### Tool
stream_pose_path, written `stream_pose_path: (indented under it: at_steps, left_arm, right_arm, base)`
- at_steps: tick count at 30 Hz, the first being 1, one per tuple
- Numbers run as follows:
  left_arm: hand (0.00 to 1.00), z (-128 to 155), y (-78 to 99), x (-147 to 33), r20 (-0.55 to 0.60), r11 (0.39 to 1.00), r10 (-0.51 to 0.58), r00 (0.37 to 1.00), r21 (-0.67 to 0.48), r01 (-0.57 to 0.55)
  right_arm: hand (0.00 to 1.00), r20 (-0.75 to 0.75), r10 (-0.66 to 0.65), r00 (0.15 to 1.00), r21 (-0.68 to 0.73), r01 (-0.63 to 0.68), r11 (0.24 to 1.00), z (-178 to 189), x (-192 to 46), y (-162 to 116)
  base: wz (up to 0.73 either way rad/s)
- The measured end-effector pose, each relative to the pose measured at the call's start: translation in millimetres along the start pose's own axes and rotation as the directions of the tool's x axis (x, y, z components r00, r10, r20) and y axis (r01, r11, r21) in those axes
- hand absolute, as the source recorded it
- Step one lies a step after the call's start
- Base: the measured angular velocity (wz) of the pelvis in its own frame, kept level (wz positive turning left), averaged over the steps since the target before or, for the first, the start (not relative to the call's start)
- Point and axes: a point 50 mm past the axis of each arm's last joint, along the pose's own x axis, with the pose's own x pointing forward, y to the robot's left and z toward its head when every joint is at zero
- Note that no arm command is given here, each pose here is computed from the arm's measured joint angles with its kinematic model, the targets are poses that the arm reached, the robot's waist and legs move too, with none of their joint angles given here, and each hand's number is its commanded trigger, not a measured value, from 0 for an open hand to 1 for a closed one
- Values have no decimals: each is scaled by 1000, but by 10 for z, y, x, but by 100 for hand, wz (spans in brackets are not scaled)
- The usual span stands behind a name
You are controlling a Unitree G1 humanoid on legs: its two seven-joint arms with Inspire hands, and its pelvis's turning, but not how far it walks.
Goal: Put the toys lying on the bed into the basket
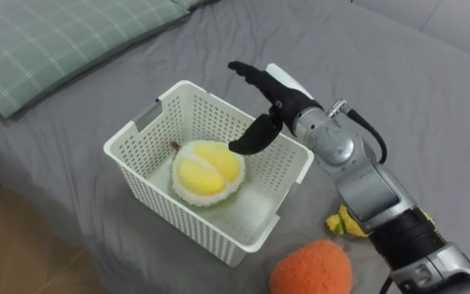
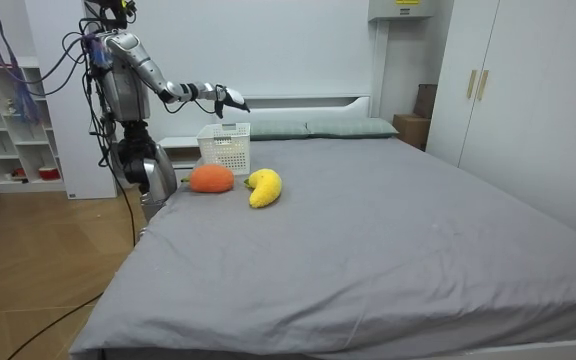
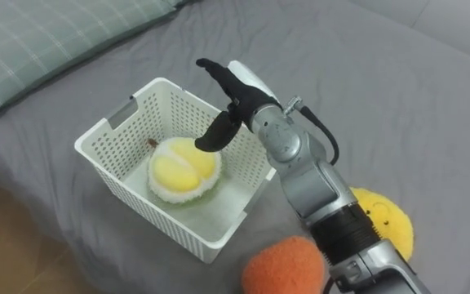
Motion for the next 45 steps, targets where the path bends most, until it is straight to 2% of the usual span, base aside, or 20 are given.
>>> stream_pose_path:
  at_steps: [6, 10, 17, 22, 32, 39, 45]
  left_arm:
    - [0, -29, -45, 0, -7, 1000, -9, 1000, -11, 9]
    - [0, -97, -17, -10, -24, 1000, 0, 1000, -20, -1]
    - [0, -258, 94, -41, -63, 998, 29, 998, -59, -33]
    - [0, -329, 109, -55, -80, 997, 36, 996, -66, -41]
    - [0, -350, 100, -57, -81, 996, 27, 996, -83, -34]
    - [0, -358, 97, -59, -73, 997, 28, 997, -67, -33]
    - [0, -317, 83, -30, -75, 994, 33, 997, -106, -40]
  right_arm:
    - [0, -2, -33, 999, 54, 33, 998, -40, -18, -87]
    - [0, -47, -71, 996, 111, 76, 991, -217, -51, -165]
    - [0, -178, -186, 966, 229, 224, 947, -665, -301, -355]
    - [0, -269, -209, 940, 234, 274, 933, -937, -465, -383]
    - [0, -453, -158, 878, 240, 291, 926, -1385, -580, -224]
    - [0, -493, -138, 859, 232, 283, 931, -1508, -625, -157]
    - [0, -538, -140, 831, 208, 292, 933, -1686, -671, -76]
  base:
    - [-2]
    - [-5]
    - [-8]
    - [-18]
    - [-5]
    - [-1]
    - [-5]
